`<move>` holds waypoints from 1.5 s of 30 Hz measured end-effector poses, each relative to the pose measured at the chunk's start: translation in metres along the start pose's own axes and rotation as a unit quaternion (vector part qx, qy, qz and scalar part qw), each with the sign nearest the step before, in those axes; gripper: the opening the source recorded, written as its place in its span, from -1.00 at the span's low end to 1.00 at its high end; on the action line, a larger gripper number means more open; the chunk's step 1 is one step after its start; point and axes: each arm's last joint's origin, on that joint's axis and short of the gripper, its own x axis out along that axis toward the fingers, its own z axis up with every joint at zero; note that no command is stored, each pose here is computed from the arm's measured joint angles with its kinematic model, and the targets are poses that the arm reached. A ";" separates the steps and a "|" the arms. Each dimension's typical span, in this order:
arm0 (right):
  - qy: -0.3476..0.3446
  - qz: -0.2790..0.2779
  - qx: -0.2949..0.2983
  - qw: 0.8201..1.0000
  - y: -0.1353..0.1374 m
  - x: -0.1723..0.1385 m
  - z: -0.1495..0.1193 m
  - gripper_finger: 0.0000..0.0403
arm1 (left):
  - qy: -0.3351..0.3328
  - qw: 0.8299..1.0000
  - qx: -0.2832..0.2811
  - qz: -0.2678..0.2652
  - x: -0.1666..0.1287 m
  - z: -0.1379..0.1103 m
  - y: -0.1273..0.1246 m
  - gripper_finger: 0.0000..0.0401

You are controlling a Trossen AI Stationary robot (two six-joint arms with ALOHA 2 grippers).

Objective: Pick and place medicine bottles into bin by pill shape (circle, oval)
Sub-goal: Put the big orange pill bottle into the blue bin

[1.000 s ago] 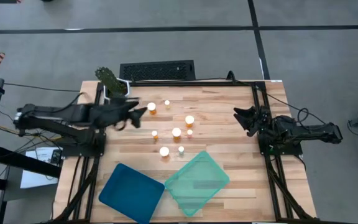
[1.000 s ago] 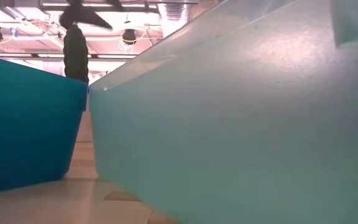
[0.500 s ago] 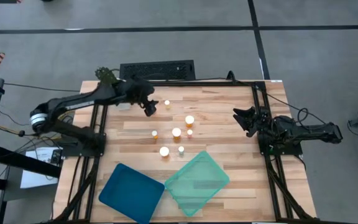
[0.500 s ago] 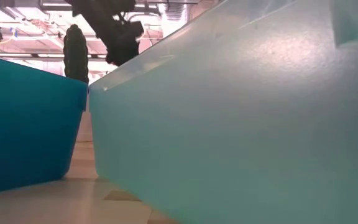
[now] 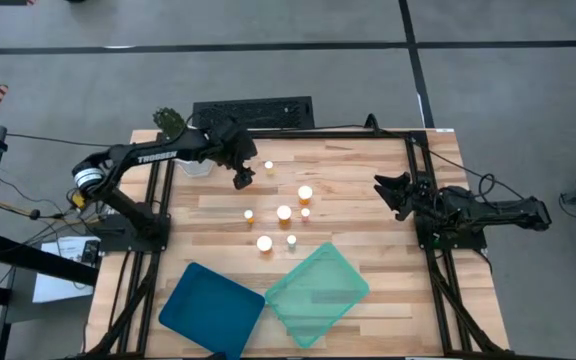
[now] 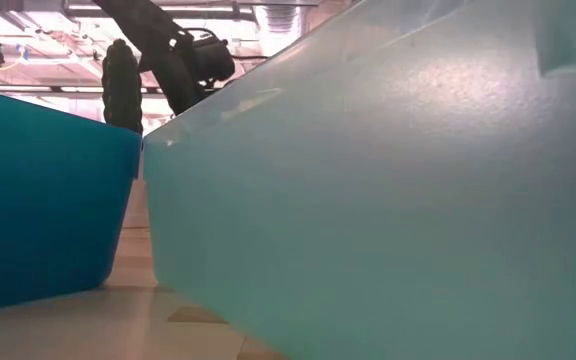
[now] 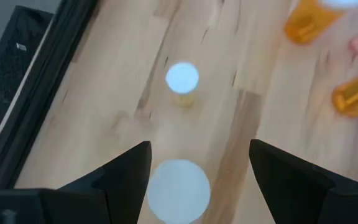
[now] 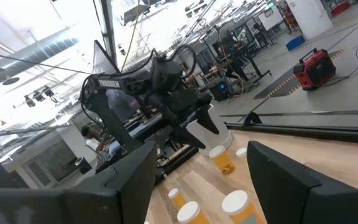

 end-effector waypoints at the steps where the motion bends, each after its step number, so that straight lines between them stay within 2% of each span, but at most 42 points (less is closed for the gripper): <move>1: 0.000 0.000 0.000 1.000 0.000 0.000 0.000 0.29 | 0.005 1.000 0.004 0.001 0.003 -0.001 0.001 0.33; 11: 0.000 0.000 0.008 1.000 0.000 0.000 0.000 0.29 | 0.036 0.999 0.015 0.013 0.015 -0.008 0.007 0.33; 19: 0.010 -0.006 0.003 1.000 -0.001 0.000 -0.002 0.29 | 0.076 0.997 0.012 0.004 0.023 -0.027 0.005 0.33; 30: 0.010 -0.006 0.002 1.000 -0.001 0.000 -0.002 0.29 | 0.058 0.998 0.022 0.020 0.025 -0.025 0.006 0.32; 34: 0.010 -0.006 0.002 1.000 -0.001 0.000 -0.002 0.29 | 0.062 0.997 0.035 0.020 0.025 -0.026 0.006 0.23; 40: 0.010 -0.006 0.002 1.000 -0.001 0.000 -0.002 0.29 | 0.067 0.997 0.039 0.018 0.024 -0.027 0.005 -0.02; 45: 0.011 -0.006 0.002 1.000 -0.001 0.000 -0.002 0.29 | 0.068 0.997 0.036 0.020 0.024 -0.027 0.005 -0.04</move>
